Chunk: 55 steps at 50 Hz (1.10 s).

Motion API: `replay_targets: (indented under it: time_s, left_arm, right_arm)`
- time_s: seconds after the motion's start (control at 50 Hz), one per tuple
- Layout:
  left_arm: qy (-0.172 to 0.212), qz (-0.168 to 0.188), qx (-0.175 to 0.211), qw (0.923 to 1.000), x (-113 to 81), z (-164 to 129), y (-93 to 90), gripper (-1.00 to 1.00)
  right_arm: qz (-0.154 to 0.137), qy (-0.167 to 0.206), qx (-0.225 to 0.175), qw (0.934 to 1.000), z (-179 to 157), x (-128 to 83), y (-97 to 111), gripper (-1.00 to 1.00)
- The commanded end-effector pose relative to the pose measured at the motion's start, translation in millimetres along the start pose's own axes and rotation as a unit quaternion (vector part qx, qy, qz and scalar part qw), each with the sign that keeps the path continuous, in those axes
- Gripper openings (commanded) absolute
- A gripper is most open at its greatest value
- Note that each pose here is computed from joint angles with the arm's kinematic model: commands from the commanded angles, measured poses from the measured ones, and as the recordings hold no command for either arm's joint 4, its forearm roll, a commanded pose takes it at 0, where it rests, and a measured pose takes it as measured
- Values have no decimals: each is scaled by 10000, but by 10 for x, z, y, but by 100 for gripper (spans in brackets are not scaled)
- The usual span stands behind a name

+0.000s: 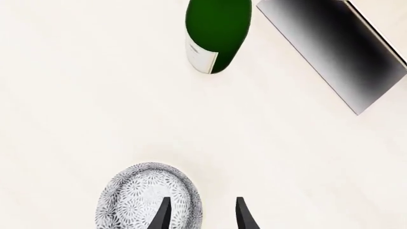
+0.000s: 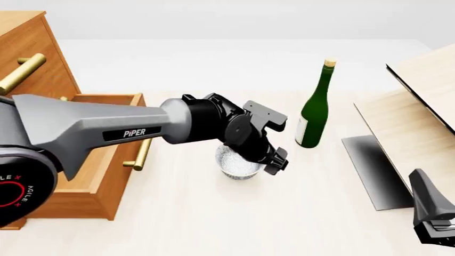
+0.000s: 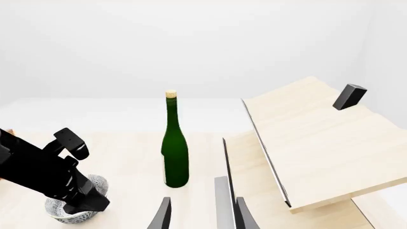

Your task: Put the bowl in the bottom drawer of the cabinet.

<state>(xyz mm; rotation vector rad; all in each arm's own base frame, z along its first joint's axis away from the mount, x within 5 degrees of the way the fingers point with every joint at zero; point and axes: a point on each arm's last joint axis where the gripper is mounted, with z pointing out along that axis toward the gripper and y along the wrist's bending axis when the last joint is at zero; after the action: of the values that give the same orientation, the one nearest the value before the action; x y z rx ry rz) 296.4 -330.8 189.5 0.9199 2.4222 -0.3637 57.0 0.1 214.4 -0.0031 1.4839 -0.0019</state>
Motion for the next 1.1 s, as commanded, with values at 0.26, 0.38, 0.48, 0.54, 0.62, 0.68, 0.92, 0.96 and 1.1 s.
replay_targets:
  time_s: [0.26, 0.38, 0.48, 0.54, 0.62, 0.68, 0.92, 0.96, 1.1]
  left_arm:
    - [93, -200, -25, 9998, 101, 135, 32, 100]
    - [115, -234, -35, 9997, 101, 133, 43, 100]
    - [126, -277, -78, 9995, 113, 195, 111, 100]
    - [118, -289, -87, 9995, 78, 148, 124, 100]
    - [150, -318, -92, 9993, 143, 227, 132, 100]
    - [176, -344, -84, 9992, 156, 224, 113, 100]
    - [213, -357, -74, 9991, 193, 264, 92, 100]
    - [228, -354, -67, 9991, 207, 278, 79, 100]
    - [236, -371, -70, 9990, 211, 301, 82, 100]
  right_arm:
    - [0, 0, 0, 10000, 0, 0, 0, 100]
    - [0, 0, -1, 10000, 0, 0, 0, 100]
    - [0, 0, 1, 10000, 0, 0, 0, 100]
    - [0, 0, 0, 10000, 0, 0, 0, 100]
    - [0, 1, 1, 10000, 0, 0, 0, 100]
    - [0, -1, 0, 10000, 0, 0, 0, 100]
    - [-1, 0, 0, 10000, 0, 0, 0, 100]
    - [0, 0, -1, 10000, 0, 0, 0, 100]
    - [0, 1, 0, 10000, 0, 0, 0, 100]
